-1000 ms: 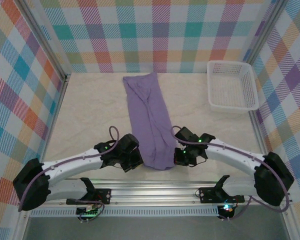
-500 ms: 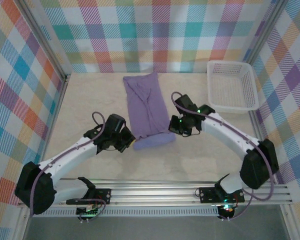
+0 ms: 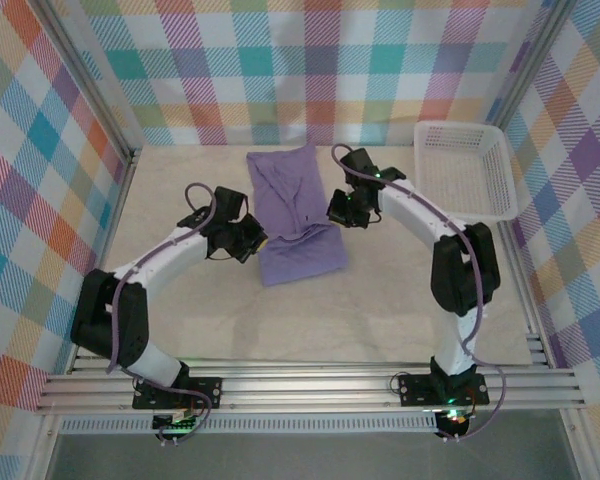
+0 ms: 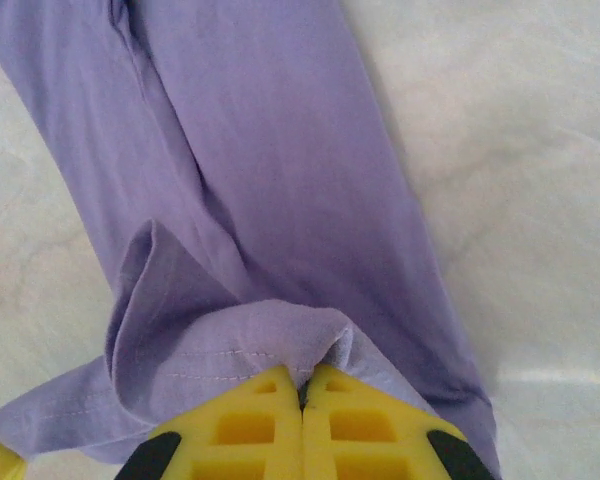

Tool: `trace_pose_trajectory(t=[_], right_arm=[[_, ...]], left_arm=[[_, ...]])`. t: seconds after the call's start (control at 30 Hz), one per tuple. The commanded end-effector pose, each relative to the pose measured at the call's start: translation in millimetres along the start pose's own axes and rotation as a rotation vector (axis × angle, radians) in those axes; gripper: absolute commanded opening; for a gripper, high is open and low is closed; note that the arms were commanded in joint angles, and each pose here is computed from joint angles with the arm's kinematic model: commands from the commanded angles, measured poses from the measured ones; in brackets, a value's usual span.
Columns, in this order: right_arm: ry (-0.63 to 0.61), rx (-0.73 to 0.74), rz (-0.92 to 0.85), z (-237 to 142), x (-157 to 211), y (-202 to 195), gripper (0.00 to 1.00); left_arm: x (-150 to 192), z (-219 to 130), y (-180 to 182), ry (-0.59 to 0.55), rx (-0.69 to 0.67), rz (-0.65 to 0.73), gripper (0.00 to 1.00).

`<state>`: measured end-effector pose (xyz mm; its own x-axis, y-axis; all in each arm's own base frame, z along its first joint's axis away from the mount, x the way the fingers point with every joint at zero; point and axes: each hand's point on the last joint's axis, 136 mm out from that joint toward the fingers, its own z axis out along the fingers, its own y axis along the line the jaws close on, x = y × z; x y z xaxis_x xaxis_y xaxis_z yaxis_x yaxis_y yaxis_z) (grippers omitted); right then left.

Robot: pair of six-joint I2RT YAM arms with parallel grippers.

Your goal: Fold and stack the t-shirts

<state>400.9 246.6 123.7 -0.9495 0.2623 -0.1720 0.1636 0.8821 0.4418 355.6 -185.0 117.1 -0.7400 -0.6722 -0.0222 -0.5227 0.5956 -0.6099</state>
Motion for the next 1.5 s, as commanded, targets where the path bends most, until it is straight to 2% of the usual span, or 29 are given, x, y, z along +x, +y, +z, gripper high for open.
trace_pose_trajectory(t=[0.0,0.3,0.33,0.37,0.43,0.47,0.57,0.6,0.73,0.83,0.93,1.07,1.23,1.33,1.47], right_arm=[[0.028,-0.025,-0.019,11.4,-10.5,9.0,0.0],[0.021,-0.007,0.011,42.0,-46.3,1.3,0.0],[0.035,-0.01,0.014,46.5,-48.2,0.5,0.0],[0.045,-0.019,0.012,50.6,-51.1,1.2,0.08],[0.039,-0.015,-0.005,53.1,-57.8,0.5,0.33],[0.029,-0.013,-0.02,50.8,-60.5,0.9,0.41],[-0.011,-0.023,-0.077,28.9,-61.6,5.2,0.53],[-0.027,-0.021,-0.088,20.5,-59.8,4.3,0.55],[-0.046,-0.018,-0.094,-4.6,-30.9,-13.7,0.6],[-0.003,-0.022,-0.045,-4.2,9.9,-40.5,0.59],[0.066,-0.063,0.01,6.1,50.1,-59.7,0.58],[0.122,-0.104,0.018,19.8,69.3,-64.6,0.58],[0.183,-0.126,0.038,44.0,70.0,-61.0,0.55],[0.18,-0.133,0.043,49.1,66.1,-57.3,0.54],[0.194,-0.132,0.048,57.4,64.8,-53.7,0.5]], left_arm=[[-16.1,10.8,-8.8,0.004,0.012,0.031,0.0],[-57.0,39.1,-18.7,-0.027,-0.002,0.036,0.0],[-61.7,40.4,-20.9,-0.036,-0.003,0.042,0.05],[-67.0,41.1,-24.1,-0.047,-0.001,0.054,0.15],[-76.5,40.7,-24.7,-0.069,-0.005,0.057,0.34],[-81.7,37.5,-27.4,-0.087,0.009,0.059,0.38],[-84.2,13.5,-27.8,-0.149,0.005,0.086,0.55],[-81.2,5.6,-22.5,-0.159,-0.009,0.083,0.57],[-40.6,-16.5,11.2,-0.145,-0.034,0.061,0.58],[9.1,-5.3,48.4,-0.032,-0.054,-0.017,0.55],[36.5,10.3,61.8,0.028,0.02,-0.129,0.54],[44.0,24.7,62.4,0.051,0.032,-0.151,0.55],[44.4,44.8,55.3,0.072,0.073,-0.188,0.54],[46.5,47.3,45.4,0.068,0.064,-0.16,0.54],[49.6,58.2,47.5,0.077,0.026,-0.152,0.46]])
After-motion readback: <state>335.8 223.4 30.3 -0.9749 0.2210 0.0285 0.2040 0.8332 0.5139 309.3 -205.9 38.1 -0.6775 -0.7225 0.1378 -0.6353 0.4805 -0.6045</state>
